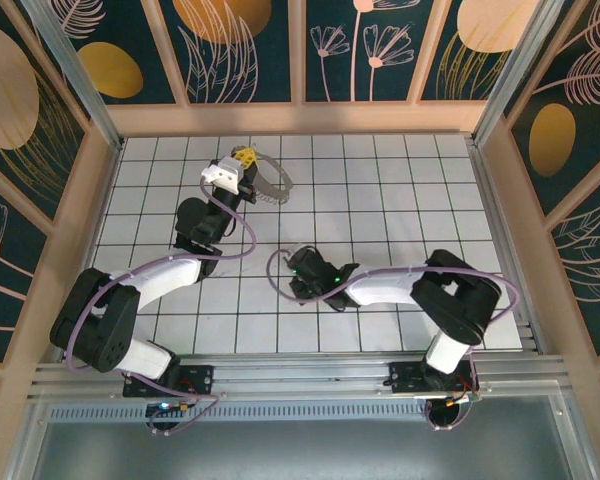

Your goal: Put the keys on the keyring

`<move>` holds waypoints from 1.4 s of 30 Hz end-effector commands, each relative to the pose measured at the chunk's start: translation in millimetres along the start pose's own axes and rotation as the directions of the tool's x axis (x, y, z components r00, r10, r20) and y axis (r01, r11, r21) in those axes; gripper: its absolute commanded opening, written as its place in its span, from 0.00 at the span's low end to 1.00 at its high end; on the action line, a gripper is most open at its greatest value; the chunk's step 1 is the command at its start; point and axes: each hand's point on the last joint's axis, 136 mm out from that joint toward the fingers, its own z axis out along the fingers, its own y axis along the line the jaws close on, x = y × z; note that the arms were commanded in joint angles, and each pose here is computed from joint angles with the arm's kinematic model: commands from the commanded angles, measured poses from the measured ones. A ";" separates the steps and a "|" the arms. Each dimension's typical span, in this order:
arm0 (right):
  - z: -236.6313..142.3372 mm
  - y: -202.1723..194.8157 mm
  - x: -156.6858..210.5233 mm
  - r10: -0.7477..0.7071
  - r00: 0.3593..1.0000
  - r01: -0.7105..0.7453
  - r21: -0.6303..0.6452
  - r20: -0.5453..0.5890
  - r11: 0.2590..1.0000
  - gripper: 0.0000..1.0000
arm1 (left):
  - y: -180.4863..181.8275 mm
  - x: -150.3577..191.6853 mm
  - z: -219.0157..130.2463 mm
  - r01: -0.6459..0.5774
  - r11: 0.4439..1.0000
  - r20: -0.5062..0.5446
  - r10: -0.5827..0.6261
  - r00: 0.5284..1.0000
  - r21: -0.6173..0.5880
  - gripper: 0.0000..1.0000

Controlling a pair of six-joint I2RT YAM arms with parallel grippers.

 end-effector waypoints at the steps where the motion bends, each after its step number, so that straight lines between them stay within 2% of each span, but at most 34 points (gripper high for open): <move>1: -17.9 -22.8 -4.7 0.089 0.995 -0.089 -0.006 0.036 0.996 0.00 | 1.4 -27.2 4.4 0.017 1.000 0.077 -0.018 0.997 0.011 0.00; 7: -38.8 -49.4 -11.4 0.229 0.969 -0.222 -0.081 0.094 0.972 0.00 | -0.7 -28.6 4.4 0.027 0.999 0.078 -0.029 0.997 0.024 0.00; 13: -48.4 -58.0 -10.8 0.287 0.951 -0.273 -0.125 0.117 0.954 0.00 | -2.5 -26.4 5.0 0.038 0.999 0.071 -0.040 0.997 0.035 0.00; 17: -46.3 -45.9 -9.3 0.277 0.957 -0.257 -0.182 0.091 0.949 0.23 | -4.0 -25.6 6.3 0.047 0.998 0.070 -0.050 0.996 0.044 0.00; 20: -44.2 -37.1 -8.0 0.255 0.964 -0.233 -0.215 0.077 0.948 0.30 | -4.2 -25.1 6.8 0.050 0.998 0.070 -0.053 0.996 0.045 0.00; 25: -39.2 -27.4 -8.0 0.226 0.972 -0.205 -0.246 0.060 0.947 0.31 | -4.3 -25.9 7.2 0.051 0.998 0.071 -0.055 0.996 0.046 0.00; 42: -20.3 -27.1 -7.1 0.204 0.978 -0.192 -0.215 0.035 0.958 0.29 | -5.5 -23.5 9.1 0.058 0.997 0.064 -0.061 0.996 0.053 0.00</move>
